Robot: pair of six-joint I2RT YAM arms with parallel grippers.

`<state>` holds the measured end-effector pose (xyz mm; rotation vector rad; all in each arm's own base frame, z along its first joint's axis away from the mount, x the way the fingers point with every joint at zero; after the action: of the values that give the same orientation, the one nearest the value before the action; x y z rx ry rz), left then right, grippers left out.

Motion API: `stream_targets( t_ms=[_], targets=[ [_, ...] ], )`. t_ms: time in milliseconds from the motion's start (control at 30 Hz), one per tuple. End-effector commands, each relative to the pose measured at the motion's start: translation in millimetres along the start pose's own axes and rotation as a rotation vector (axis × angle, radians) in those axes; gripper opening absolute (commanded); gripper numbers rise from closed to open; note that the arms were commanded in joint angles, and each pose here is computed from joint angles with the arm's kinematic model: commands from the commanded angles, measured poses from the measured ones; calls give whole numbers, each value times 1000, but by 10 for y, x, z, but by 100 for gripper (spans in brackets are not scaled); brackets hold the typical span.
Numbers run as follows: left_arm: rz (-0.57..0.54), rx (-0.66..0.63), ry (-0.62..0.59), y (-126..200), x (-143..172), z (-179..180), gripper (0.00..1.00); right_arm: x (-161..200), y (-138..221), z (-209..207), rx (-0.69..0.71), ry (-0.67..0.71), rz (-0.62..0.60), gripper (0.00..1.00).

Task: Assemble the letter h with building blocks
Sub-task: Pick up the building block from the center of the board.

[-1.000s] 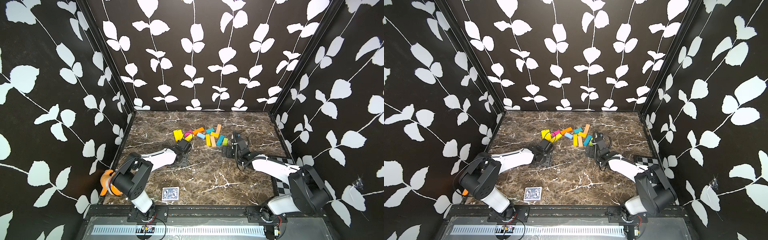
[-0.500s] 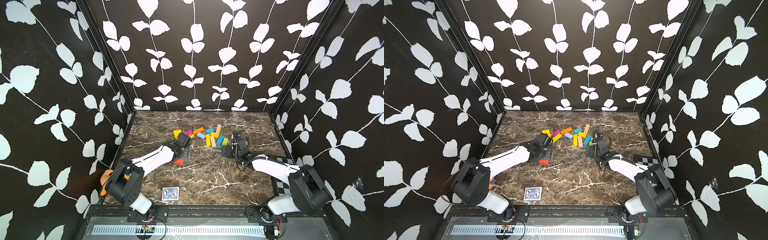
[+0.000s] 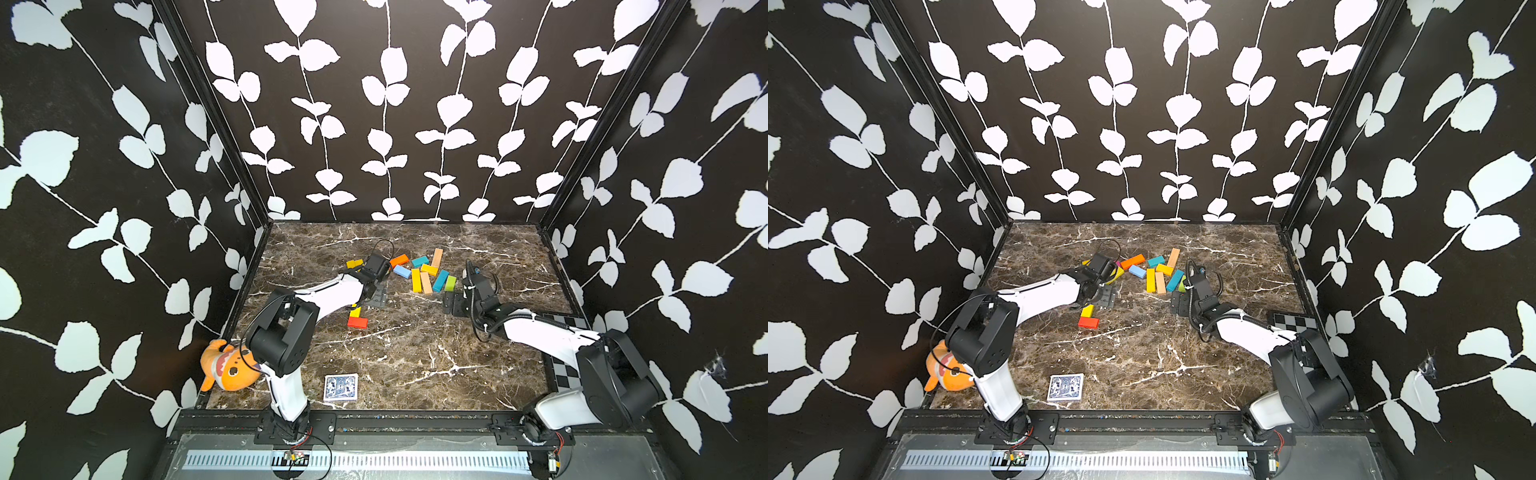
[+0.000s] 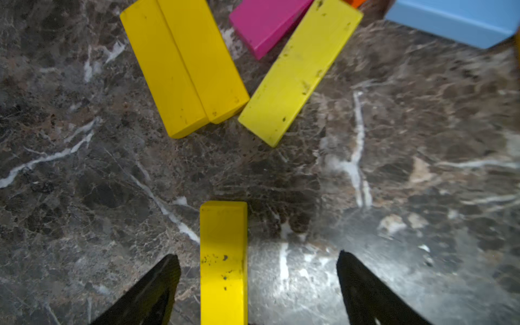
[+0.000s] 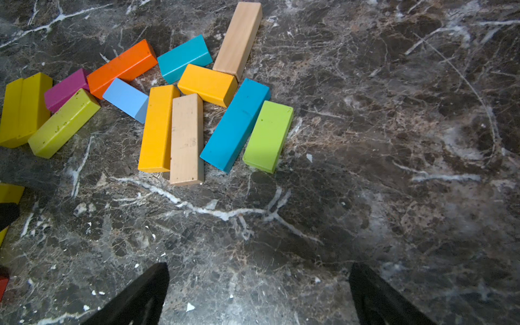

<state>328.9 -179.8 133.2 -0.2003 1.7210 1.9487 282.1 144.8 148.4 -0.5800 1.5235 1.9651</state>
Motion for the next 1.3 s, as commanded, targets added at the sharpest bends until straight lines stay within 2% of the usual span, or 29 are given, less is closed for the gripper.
stream_targets(
  t_ms=[0, 233, 400, 633, 833, 1000, 1267],
  targets=[
    [-79, 3, 30, 124, -189, 86, 89, -73, 15, 19, -12, -21, -31, 99],
    [-208, 85, 84, 324, -516, 128, 90, -66, 8, 20, -13, -28, -26, 99],
    [-245, 151, 51, 286, -872, 19, 89, -63, 0, 22, -16, -29, -25, 99],
    [-183, 171, 105, -66, -1192, -37, 83, -60, 4, 13, -9, -28, -26, 99],
    [-182, 162, 213, -304, -1316, -90, 79, -56, 1, 7, -4, -29, -26, 99],
    [-197, 131, 294, -404, -1333, -84, 80, -72, 21, 7, -3, -30, -37, 99],
    [-165, 90, 304, -543, -1290, -100, 80, -66, 14, 10, -5, -28, -33, 99]
  ],
)
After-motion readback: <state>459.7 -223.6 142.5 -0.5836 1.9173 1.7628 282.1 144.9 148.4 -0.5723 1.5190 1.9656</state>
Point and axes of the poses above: each gripper's point midway between its finger pads, its own y axis back along the fingers, its own z axis along the line the jaws close on, x = y × z, the point moved 9 cm from there along y, back along the fingers, and after that the axes turned 5 degrees about -y, right-handed, at the moved point
